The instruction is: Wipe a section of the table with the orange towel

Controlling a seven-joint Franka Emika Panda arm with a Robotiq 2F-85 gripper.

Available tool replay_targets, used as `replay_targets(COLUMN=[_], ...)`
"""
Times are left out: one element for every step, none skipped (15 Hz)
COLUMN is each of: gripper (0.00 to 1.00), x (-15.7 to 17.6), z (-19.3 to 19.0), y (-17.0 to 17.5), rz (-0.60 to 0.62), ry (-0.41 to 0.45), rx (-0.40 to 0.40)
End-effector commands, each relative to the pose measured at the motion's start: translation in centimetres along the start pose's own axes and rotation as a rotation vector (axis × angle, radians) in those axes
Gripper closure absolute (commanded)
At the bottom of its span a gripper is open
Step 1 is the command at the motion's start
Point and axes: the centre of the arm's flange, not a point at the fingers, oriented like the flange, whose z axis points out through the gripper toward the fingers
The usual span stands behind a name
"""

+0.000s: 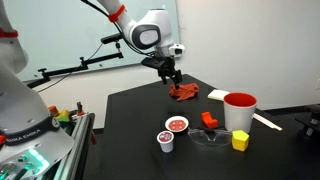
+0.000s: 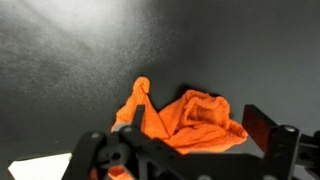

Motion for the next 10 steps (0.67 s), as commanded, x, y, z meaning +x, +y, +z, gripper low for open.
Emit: replay_targets(gripper=[0.00, 0.00, 0.00, 0.00, 0.00, 0.00, 0.00, 0.00, 0.00, 0.00], x=[3.6, 4.4, 5.2, 5.9, 6.6, 7.2, 7.6, 8.0, 8.3, 8.5], z=[1.1, 1.5, 1.7, 1.8, 1.9, 2.0, 2.3, 2.4, 2.7, 3.1], y=[0.9, 1.0, 1.0, 1.0, 1.0, 0.9, 0.8, 0.7, 0.7, 0.7], rz=[-0.033, -0.034, -0.036, -0.039, -0.040, -0.041, -0.042, -0.045, -0.048, -0.050], ry=[0.073, 0.087, 0.102, 0.118, 0.123, 0.133, 0.136, 0.137, 0.132, 0.127], rx=[0.026, 0.025, 0.030, 0.033, 0.038, 0.046, 0.048, 0.054, 0.055, 0.054])
